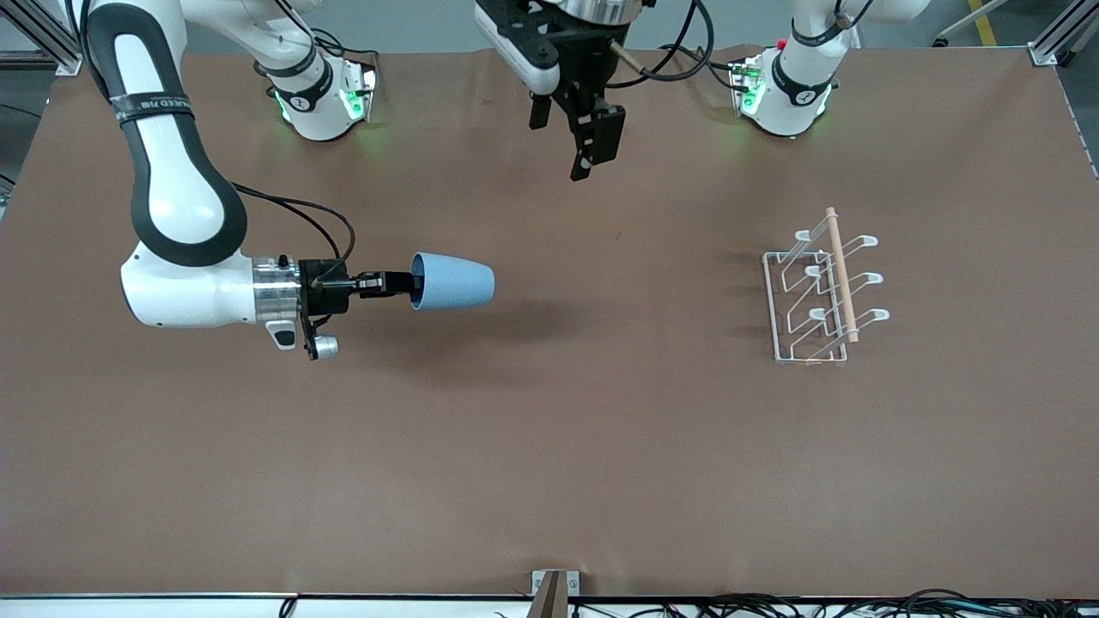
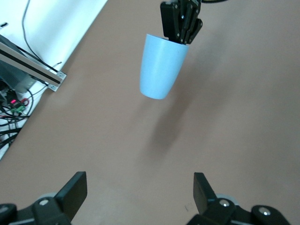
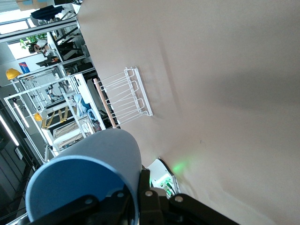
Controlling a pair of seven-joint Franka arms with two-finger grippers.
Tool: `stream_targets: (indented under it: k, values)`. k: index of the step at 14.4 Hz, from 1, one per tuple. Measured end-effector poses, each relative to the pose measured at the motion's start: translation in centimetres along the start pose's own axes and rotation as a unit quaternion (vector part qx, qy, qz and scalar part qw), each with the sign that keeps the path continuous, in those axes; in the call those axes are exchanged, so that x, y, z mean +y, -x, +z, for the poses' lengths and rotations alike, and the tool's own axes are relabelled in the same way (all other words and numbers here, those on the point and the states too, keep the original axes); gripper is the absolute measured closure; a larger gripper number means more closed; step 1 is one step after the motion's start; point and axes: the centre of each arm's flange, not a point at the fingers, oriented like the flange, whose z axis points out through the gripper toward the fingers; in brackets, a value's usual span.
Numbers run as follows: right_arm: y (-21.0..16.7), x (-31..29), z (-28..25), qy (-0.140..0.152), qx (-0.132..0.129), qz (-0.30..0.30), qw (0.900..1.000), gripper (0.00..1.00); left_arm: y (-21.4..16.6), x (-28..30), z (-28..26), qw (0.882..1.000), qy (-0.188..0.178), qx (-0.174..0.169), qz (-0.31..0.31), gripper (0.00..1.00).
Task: Hang cup on cup holder
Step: 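Lower the left gripper onto the cup's rim held by the right gripper, then grip the cup with the left gripper while the right gripper opens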
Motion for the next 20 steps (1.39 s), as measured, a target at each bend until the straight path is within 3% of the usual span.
stream_targets:
  k: [10, 20]
  values:
    - [0.0, 0.1, 0.0, -0.001, 0.000, 0.001, 1.000, 0.96, -4.1, -1.5, 17.0, 0.994, 0.062, 0.071, 0.057, 0.04]
    - [0.1, 0.4, 0.2, 0.000, -0.002, 0.005, 1.000, 0.96, -5.0, -1.5, 21.8, 0.988, 0.072, 0.122, 0.063, 0.04]
